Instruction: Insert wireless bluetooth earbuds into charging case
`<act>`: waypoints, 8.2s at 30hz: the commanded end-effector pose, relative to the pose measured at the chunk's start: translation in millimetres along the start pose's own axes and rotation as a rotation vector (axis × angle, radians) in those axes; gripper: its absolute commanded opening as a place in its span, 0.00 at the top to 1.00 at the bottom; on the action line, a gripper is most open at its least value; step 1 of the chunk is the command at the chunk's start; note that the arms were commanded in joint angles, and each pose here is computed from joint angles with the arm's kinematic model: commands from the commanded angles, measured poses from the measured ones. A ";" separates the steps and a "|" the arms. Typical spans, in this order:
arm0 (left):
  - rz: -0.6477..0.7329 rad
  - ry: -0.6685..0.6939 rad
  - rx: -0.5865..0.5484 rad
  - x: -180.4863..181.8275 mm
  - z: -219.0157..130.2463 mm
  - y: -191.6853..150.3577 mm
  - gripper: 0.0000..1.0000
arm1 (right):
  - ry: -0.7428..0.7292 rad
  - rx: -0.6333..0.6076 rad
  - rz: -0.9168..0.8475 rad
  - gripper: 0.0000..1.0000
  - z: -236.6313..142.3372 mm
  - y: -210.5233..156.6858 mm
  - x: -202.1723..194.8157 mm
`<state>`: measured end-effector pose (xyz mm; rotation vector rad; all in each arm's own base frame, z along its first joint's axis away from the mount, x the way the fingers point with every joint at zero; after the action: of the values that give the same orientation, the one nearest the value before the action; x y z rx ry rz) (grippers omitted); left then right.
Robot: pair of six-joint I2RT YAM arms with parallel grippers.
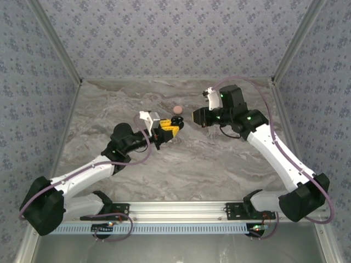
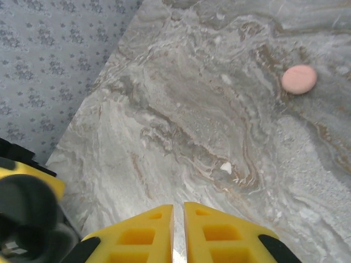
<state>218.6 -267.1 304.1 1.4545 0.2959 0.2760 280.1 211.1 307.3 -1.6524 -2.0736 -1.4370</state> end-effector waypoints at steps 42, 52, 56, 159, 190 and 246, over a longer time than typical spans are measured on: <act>-0.064 -0.050 -0.051 -3.9 5.6 10.6 0.83 | 0.415 0.037 -0.082 0.88 -16.0 -4.7 53.6; -0.094 -0.017 -0.029 2.1 7.9 5.8 0.83 | 0.401 0.008 -0.102 0.86 -21.3 -10.8 50.6; -0.124 0.029 0.008 9.3 11.0 0.7 0.82 | 0.316 0.007 -0.086 0.86 -17.4 -11.9 39.0; -0.292 0.989 0.809 149.8 -61.4 -103.8 0.34 | -0.760 -0.150 0.240 0.55 -45.5 -46.4 -170.6; -0.060 1.327 0.816 183.7 -191.0 -91.1 0.04 | -0.946 -0.434 0.184 0.27 -85.8 -63.4 -256.5; 0.077 1.084 0.469 212.9 -208.7 -157.7 0.01 | -0.699 -0.548 -0.121 0.19 -18.2 -54.7 -304.5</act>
<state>339.7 -13.4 118.4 1.7034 1.3133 1.0759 341.6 -12.4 93.6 -2.6433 -2.1904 -1.6741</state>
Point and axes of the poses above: each hand's point on the last joint's axis, 136 mm out from that joint toward the fingers, its own z axis out along the fingers, its own x axis along the line the jaws close on, y = z × x, the point moved 4 cm from there along -z, back along the fingers, and after that the axes turned 10 degrees about z, right-handed, at the moved point
